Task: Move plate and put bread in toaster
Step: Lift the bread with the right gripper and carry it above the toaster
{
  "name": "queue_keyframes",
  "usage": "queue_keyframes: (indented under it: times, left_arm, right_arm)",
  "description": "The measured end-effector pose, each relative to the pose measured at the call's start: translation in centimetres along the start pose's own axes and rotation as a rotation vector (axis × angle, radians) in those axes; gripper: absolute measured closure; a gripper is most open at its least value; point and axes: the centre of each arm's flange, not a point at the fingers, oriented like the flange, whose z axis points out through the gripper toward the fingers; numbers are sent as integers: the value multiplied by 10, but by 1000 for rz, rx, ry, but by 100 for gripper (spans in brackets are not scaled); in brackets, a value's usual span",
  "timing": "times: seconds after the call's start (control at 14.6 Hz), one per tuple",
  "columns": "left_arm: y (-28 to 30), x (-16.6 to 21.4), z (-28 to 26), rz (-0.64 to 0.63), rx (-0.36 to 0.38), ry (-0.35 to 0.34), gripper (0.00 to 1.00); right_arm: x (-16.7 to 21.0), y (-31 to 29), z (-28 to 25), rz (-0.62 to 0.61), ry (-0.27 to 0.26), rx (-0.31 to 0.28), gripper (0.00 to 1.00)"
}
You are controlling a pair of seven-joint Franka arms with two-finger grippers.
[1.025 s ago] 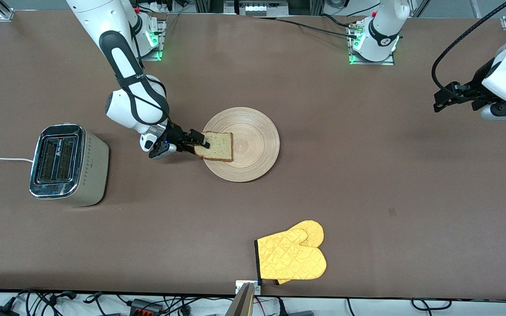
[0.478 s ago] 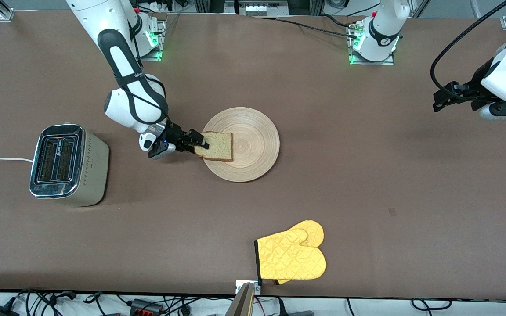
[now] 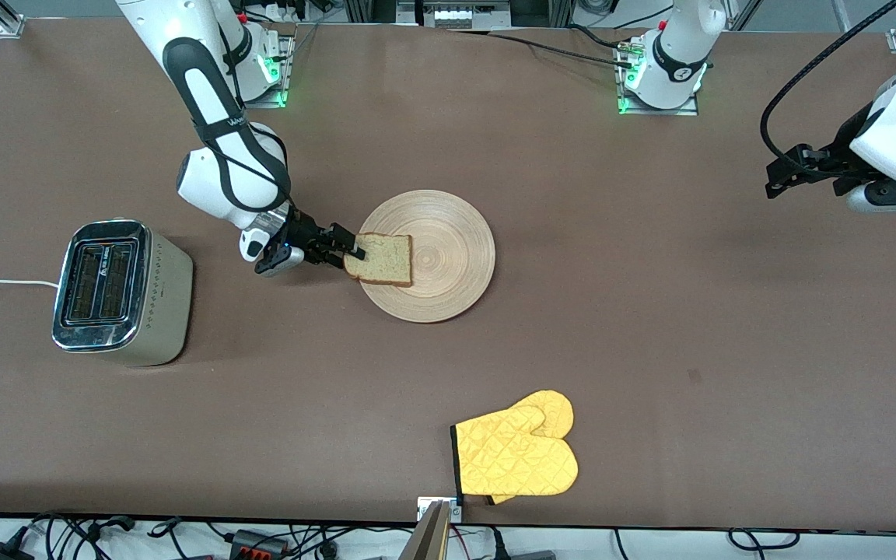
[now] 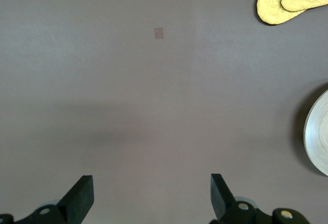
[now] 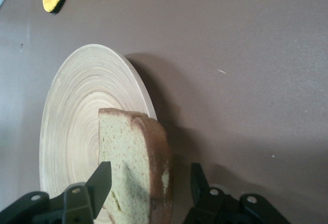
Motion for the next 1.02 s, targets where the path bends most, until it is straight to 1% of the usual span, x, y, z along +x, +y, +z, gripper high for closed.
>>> queue_keyframes:
  times: [0.07, 0.2, 0.27, 0.41, 0.48, 0.55, 0.61, 0.68, 0.89, 1.02]
  left_arm:
    - [0, 0, 0, 0, 0, 0, 0]
    - [0, 0, 0, 0, 0, -1, 0]
    - [0, 0, 0, 0, 0, -1, 0]
    - [0, 0, 0, 0, 0, -2, 0]
    - [0, 0, 0, 0, 0, -2, 0]
    - [0, 0, 0, 0, 0, -2, 0]
    - [0, 0, 0, 0, 0, -3, 0]
    - [0, 0, 0, 0, 0, -3, 0]
    - [0, -1, 1, 0, 1, -12, 0]
    - [0, -2, 2, 0, 2, -17, 0]
  right_arm:
    - [-1, 1, 0, 0, -1, -1, 33]
    - [-1, 1, 0, 1, -2, -2, 52]
    - [-2, 1, 0, 1, -3, -2, 52]
    - [-2, 1, 0, 1, -2, -2, 65]
    - [-1, 1, 0, 1, -2, -2, 65]
    - [-1, 1, 0, 0, -2, -2, 72]
    - [-1, 1, 0, 0, -1, -2, 81]
    - [-1, 1, -1, 0, 0, -1, 87]
    - [5, 3, -9, 5, 19, 0, 89]
    - [17, 1, -25, 6, 54, 8, 89]
